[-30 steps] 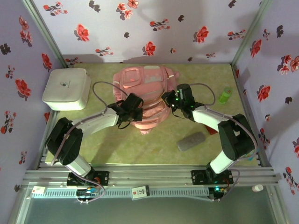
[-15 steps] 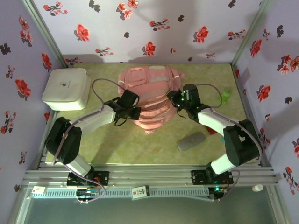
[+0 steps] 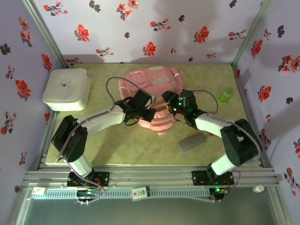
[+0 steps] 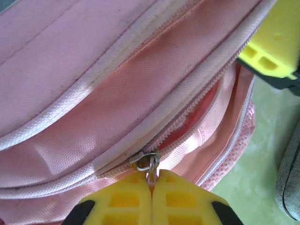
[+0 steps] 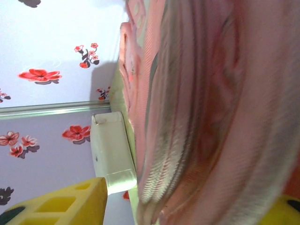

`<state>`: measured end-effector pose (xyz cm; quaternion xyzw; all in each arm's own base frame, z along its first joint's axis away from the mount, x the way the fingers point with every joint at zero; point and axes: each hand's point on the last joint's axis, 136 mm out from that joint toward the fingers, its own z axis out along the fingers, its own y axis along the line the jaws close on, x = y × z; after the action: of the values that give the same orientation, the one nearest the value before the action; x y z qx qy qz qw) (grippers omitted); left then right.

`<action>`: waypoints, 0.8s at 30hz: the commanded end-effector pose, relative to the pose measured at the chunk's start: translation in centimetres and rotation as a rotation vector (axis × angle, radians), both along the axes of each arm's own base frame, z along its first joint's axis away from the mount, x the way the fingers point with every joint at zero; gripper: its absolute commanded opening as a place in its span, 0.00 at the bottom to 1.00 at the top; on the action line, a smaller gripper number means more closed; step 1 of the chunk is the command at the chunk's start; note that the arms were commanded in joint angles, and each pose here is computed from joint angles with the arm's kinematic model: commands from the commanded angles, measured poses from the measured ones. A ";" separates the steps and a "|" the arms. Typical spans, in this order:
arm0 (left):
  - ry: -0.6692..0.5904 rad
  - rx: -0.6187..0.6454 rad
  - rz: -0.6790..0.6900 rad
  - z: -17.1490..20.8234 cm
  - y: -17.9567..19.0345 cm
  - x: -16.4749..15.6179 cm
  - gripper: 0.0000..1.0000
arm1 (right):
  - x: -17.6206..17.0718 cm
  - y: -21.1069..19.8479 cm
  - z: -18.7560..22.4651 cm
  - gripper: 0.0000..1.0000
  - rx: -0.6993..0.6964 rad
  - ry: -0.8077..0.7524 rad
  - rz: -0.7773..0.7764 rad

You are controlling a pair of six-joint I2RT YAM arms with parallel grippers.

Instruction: Pack books, pencil case, and school supplies into a backpack

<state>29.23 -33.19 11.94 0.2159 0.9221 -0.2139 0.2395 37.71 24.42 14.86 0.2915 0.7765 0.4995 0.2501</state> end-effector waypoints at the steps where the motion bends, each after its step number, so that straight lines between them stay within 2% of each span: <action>1: -0.026 -0.075 -0.033 2.0 -2.3 0.4 0.00 | 0.7 0.8 0.5 0.55 0.056 -0.019 -0.014; 5: -0.032 -0.016 -0.009 1.5 -1.1 0.5 0.00 | 1.0 0.4 -0.2 0.41 0.033 -0.004 -0.040; 9: -0.019 0.093 0.040 0.6 1.7 0.3 0.00 | 1.1 -0.7 -0.3 0.25 -0.033 0.000 -0.072; 11: 0.005 0.145 0.063 -0.1 3.4 -0.1 0.00 | 1.2 -1.2 0.0 0.21 -0.052 -0.009 -0.088; 18: 0.039 0.225 0.157 -1.1 8.7 -0.3 0.00 | 1.5 -3.0 1.0 0.15 -0.069 -0.027 -0.137; 24: 0.025 0.233 0.217 -0.9 11.2 1.8 0.00 | 1.6 -3.2 1.5 0.15 -0.078 -0.021 -0.137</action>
<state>30.35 -25.40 11.18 0.1529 0.9533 -0.1335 0.2236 37.44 23.75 14.55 0.3117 0.7837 0.4768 0.2476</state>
